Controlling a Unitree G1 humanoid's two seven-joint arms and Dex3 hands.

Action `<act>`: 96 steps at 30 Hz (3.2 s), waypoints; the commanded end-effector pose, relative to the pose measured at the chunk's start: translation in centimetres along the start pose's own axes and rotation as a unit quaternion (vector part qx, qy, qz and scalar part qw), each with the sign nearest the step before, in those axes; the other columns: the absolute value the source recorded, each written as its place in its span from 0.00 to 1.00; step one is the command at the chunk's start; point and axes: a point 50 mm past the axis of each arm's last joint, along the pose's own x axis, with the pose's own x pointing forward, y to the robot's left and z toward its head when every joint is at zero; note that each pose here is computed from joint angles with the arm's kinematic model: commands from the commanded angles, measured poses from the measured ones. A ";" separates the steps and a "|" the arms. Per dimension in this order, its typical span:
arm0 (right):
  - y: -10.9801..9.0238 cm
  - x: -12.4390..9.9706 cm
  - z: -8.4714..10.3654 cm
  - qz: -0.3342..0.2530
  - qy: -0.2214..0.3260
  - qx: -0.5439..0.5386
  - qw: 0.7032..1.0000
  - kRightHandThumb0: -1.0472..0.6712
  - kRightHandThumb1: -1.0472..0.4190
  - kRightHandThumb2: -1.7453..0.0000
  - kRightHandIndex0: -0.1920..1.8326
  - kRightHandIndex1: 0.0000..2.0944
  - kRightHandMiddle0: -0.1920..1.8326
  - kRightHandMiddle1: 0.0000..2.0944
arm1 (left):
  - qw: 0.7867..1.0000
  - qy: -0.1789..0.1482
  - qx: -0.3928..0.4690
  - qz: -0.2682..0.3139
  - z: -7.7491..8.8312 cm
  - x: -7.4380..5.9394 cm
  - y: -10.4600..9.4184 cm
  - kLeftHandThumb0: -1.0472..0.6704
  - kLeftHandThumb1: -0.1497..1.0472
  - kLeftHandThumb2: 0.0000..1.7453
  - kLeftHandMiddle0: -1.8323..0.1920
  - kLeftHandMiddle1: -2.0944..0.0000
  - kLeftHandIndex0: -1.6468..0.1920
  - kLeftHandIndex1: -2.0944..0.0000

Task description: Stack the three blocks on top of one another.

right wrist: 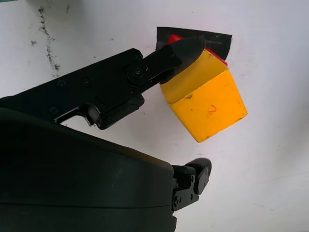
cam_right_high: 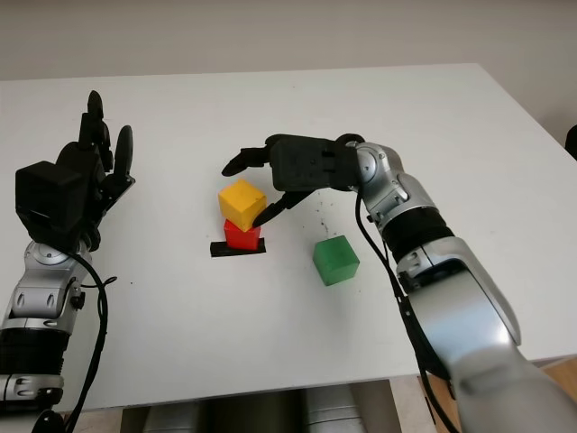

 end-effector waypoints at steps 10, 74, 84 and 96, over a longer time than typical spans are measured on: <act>-4.7 -4.2 0.6 -0.095 -0.035 -0.003 0.995 0.13 0.10 0.96 0.01 0.01 0.01 0.04 | 1.000 -0.005 0.007 0.001 0.2 -0.1 -0.1 0.11 1.00 0.39 1.00 1.00 1.00 1.00; 6.4 -13.6 -4.1 -0.130 0.052 -0.253 0.957 0.19 0.09 0.97 0.10 0.03 0.31 0.05 | 1.000 -0.008 0.008 -0.004 0.4 -0.1 0.8 0.14 1.00 0.38 1.00 1.00 1.00 0.99; 6.8 -13.2 -4.4 -0.122 0.047 -0.262 0.956 0.22 0.09 0.97 0.12 0.03 0.34 0.08 | 1.000 -0.009 0.003 -0.005 0.6 -0.1 0.8 0.14 1.00 0.38 1.00 1.00 1.00 0.99; 7.1 -12.8 -4.8 -0.124 0.040 -0.243 0.961 0.26 0.08 0.97 0.18 0.03 0.21 0.54 | 1.000 -0.010 0.008 -0.005 0.5 -0.1 0.9 0.14 1.00 0.38 1.00 1.00 1.00 1.00</act>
